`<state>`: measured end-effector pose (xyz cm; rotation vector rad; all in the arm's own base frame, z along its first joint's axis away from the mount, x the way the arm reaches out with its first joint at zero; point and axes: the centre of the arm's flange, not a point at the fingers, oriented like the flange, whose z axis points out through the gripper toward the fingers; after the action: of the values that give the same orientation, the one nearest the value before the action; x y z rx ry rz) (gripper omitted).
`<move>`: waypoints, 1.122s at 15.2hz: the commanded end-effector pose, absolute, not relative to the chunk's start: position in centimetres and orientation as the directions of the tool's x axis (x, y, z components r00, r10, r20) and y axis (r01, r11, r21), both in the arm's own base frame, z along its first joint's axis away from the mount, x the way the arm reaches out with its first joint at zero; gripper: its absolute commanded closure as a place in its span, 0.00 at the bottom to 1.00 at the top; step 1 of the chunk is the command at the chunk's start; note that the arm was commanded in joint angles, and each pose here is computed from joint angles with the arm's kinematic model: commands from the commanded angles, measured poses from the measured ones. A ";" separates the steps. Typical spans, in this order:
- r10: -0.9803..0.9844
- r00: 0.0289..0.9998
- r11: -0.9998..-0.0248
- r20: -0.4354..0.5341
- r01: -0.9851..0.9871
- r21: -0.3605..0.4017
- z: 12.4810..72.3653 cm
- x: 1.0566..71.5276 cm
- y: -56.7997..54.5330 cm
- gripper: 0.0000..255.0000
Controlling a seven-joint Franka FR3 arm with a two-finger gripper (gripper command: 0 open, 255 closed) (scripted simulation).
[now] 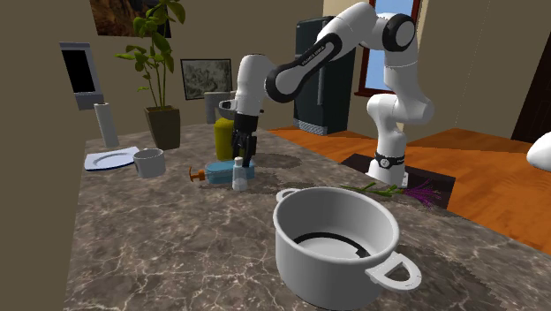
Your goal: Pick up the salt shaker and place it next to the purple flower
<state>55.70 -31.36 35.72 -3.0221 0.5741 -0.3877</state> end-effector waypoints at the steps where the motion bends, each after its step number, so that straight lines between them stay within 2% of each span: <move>1: -0.366 0.900 -0.931 0.236 -0.356 -0.086 35.7 55.7 -31.4 0.00; 3: -0.366 0.900 -0.931 0.236 -0.356 -0.086 35.7 55.7 -31.4 0.00; 4: -0.366 0.900 -0.931 0.236 -0.356 -0.086 35.7 55.7 -31.4 1.00; 13: -0.366 0.900 -0.931 0.236 -0.356 -0.086 35.7 55.7 -31.4 1.00; 17: -0.366 0.900 -0.931 0.236 -0.356 -0.086 37.8 55.7 -31.4 1.00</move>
<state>55.77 -31.30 37.22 -3.0222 0.5737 -0.3882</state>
